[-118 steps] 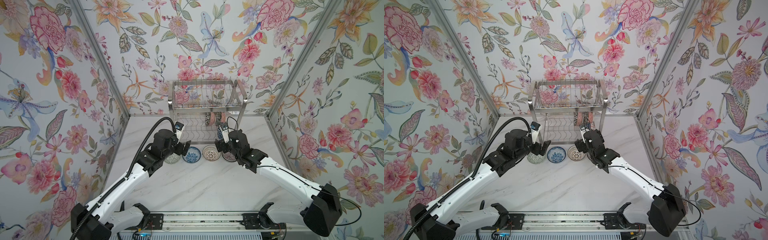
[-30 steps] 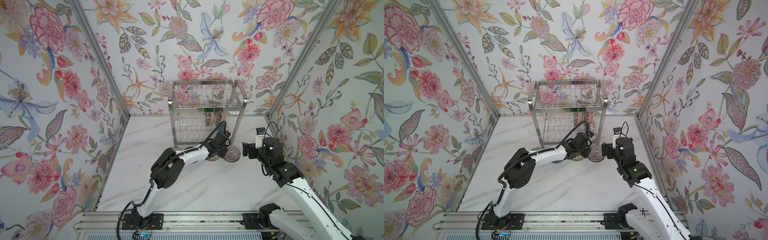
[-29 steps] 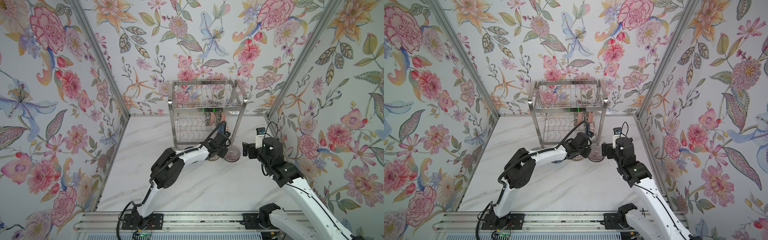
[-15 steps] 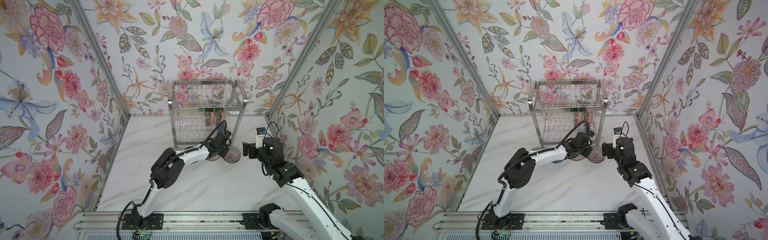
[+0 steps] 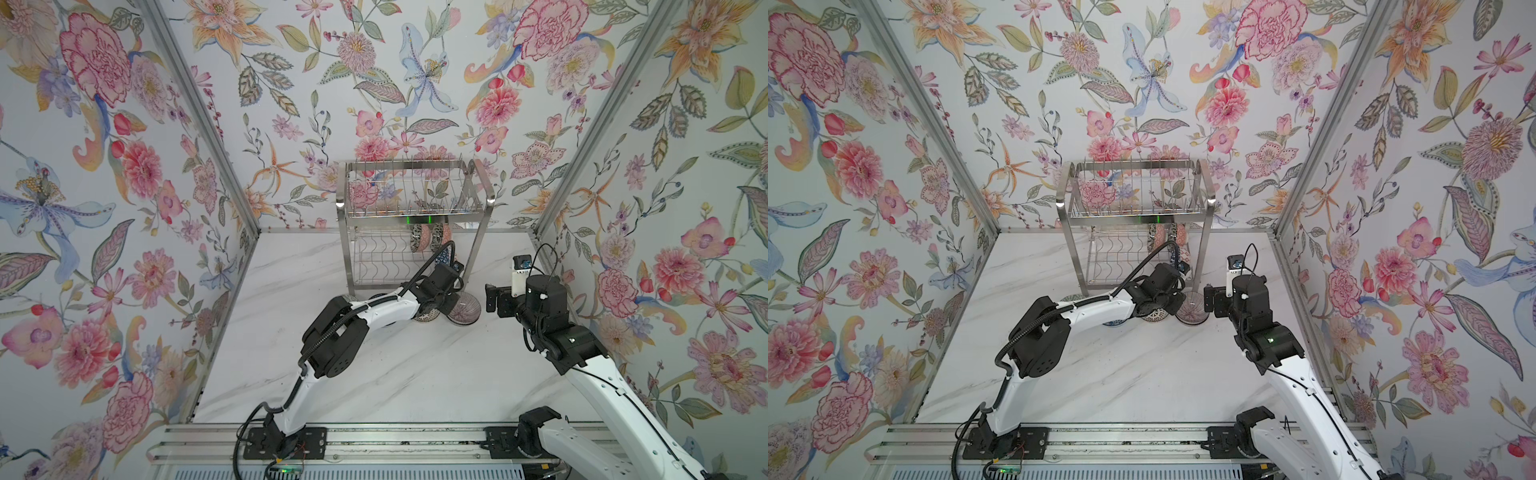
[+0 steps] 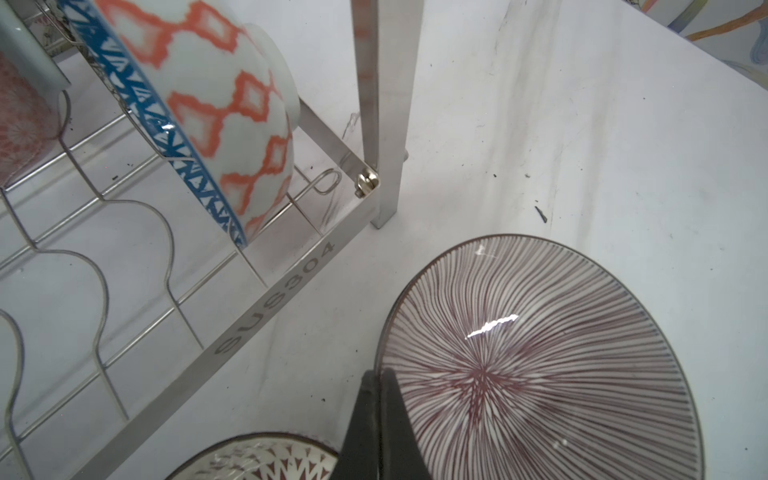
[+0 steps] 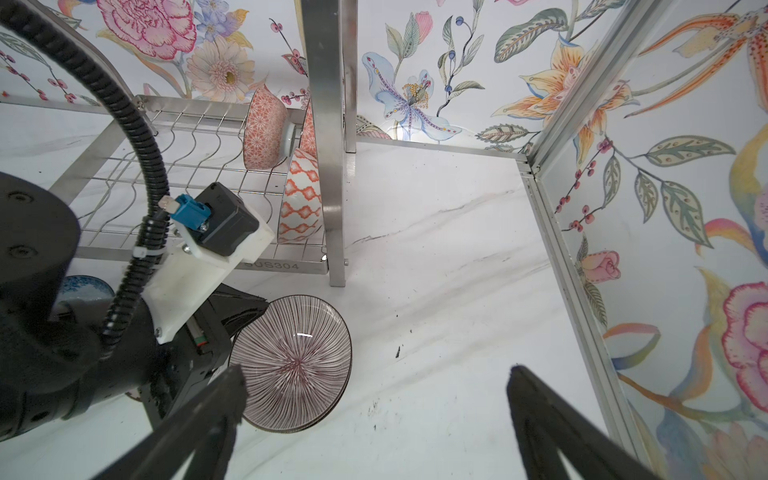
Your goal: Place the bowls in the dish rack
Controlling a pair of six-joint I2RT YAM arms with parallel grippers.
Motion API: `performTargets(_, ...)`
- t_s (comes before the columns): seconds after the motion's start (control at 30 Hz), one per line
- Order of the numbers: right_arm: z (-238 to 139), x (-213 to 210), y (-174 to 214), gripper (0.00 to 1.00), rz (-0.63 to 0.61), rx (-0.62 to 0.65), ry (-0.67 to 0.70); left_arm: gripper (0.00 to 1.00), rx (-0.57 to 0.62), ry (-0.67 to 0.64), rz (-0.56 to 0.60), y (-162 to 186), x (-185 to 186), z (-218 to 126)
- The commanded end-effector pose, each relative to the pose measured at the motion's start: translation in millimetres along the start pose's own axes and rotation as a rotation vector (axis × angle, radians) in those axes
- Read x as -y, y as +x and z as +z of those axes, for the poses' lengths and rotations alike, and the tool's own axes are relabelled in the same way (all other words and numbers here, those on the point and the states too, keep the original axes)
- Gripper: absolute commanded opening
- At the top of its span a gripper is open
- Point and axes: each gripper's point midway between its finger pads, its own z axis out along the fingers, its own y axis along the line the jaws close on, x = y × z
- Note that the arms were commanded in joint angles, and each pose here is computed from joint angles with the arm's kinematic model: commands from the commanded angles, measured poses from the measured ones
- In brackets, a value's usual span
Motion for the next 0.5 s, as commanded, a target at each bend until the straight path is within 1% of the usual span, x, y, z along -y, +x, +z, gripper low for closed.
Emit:
performTargets(0.0, -3, 2, 0, 0.99, 0.02, 0.002, 0.0, 0.0, 0.045, -0.054, 0.035, -27, -7, -25)
performTargets(0.33, 0, 1, 1, 0.99, 0.021, -0.005, -0.004, 0.0, 0.082, -0.046, 0.047, -45, -4, -37)
performTargets(0.47, 0, 1, 1, 0.99, 0.022, -0.004, -0.004, 0.13, 0.081, -0.032, 0.046, -47, -2, -36)
